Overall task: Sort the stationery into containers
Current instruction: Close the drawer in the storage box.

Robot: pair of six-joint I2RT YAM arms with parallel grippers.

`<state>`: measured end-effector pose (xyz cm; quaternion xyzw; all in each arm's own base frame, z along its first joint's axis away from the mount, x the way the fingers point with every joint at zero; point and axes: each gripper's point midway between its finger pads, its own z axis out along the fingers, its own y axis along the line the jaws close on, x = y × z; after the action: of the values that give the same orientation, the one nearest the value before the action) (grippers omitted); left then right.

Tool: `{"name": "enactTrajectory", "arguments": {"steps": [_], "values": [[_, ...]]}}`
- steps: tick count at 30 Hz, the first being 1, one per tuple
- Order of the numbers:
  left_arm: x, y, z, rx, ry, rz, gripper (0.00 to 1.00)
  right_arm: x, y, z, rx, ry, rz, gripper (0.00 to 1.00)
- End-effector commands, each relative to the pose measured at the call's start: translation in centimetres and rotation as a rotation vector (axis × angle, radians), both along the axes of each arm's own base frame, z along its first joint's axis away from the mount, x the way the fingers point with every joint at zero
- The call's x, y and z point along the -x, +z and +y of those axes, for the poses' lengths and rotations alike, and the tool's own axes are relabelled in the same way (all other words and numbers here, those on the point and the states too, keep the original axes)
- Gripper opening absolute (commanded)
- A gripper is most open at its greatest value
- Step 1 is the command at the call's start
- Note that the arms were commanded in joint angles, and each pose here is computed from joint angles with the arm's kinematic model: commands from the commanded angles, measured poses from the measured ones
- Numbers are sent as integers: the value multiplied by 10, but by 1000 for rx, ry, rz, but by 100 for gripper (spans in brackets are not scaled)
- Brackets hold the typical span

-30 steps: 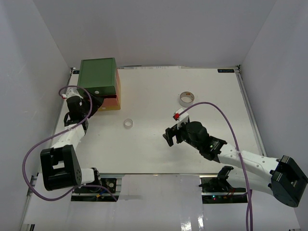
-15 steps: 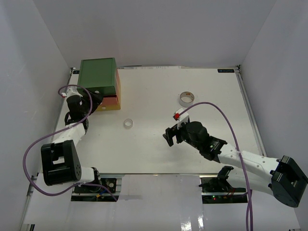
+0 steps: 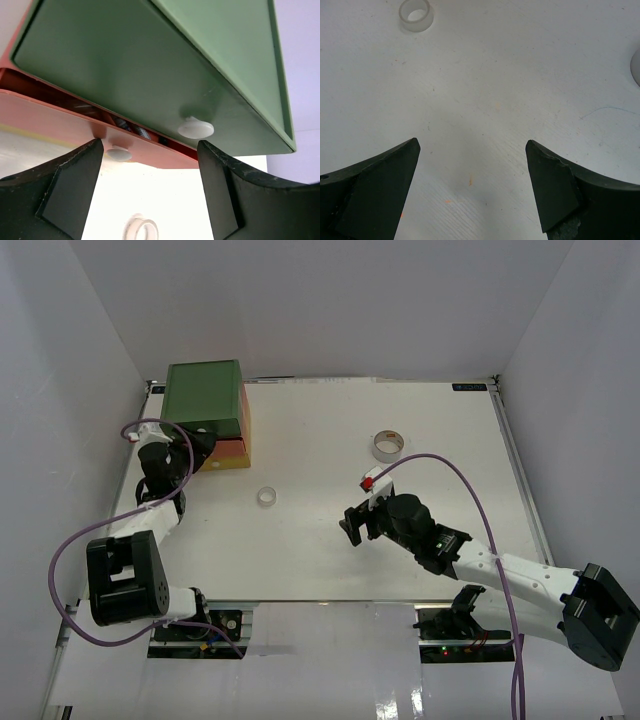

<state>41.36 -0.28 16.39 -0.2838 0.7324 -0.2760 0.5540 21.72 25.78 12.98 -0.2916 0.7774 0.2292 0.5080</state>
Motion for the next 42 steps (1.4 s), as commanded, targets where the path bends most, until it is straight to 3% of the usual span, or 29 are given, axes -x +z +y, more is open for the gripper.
{"name": "enactTrajectory", "arguments": {"steps": [1, 27, 34, 42], "values": [[-1, 20, -7, 4, -41, -84, 86, -2, 11, 4, -28, 9, -39, 93], [0, 22, -12, -99, -96, -227, 88, 2, 12, 5, -36, 35, -43, 93], [-1, 18, -13, -92, -106, -222, 89, 2, 13, 4, -37, 38, -49, 93], [21, 31, -15, -37, -75, -226, 92, 3, 13, 4, -38, 46, -54, 94]]}}
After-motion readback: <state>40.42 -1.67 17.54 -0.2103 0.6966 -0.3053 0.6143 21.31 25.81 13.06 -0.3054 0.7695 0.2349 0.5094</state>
